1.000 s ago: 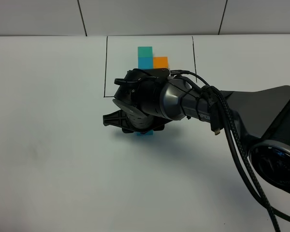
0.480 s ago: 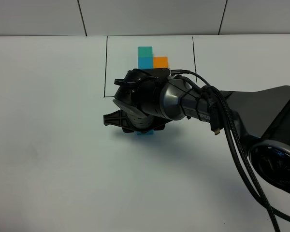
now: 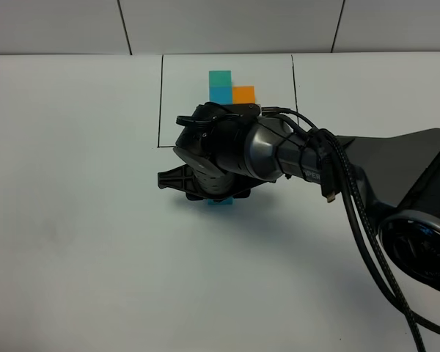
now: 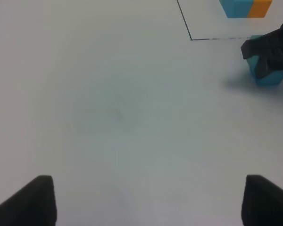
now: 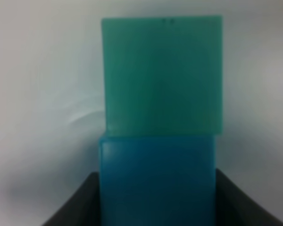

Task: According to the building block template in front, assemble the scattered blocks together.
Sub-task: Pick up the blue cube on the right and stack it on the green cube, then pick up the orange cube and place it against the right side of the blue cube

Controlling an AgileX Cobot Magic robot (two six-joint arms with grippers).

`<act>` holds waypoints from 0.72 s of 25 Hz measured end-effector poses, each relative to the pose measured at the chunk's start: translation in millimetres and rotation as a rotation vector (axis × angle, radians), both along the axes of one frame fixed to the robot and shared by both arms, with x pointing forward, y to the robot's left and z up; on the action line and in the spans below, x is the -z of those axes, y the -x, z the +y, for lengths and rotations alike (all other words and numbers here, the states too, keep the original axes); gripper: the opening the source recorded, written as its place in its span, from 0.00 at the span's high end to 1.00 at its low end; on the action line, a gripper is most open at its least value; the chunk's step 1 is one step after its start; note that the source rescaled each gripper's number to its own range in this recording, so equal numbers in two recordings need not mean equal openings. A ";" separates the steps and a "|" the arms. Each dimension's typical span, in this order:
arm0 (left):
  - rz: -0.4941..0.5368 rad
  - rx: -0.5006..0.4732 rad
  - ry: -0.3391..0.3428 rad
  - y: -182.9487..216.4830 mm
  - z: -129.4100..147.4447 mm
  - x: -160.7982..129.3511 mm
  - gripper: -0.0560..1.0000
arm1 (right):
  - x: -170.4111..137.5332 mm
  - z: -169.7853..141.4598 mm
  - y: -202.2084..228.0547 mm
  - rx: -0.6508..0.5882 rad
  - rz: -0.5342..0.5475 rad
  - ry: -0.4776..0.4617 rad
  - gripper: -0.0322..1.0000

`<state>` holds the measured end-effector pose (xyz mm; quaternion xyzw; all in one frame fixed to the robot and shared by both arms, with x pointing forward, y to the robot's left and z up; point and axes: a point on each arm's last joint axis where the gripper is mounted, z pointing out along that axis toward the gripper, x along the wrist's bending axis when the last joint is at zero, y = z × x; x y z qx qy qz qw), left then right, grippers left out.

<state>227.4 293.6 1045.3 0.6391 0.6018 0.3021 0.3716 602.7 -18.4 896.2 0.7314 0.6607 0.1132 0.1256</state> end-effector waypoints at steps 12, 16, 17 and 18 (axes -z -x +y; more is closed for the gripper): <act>0.000 0.000 0.000 0.0 0.0 0.0 0.17 | 3.4 1.6 0.8 -0.008 0.015 -0.015 0.82; 0.000 0.000 0.000 0.0 0.0 0.0 0.17 | 0.2 3.0 0.4 -0.054 0.005 -0.021 0.50; 0.000 0.000 0.000 0.0 0.0 0.0 0.17 | -1.4 3.3 0.3 -0.065 0.002 -0.022 0.39; 0.000 0.000 0.000 0.0 0.0 0.0 0.17 | -3.7 3.5 0.2 -0.073 -0.003 -0.024 0.28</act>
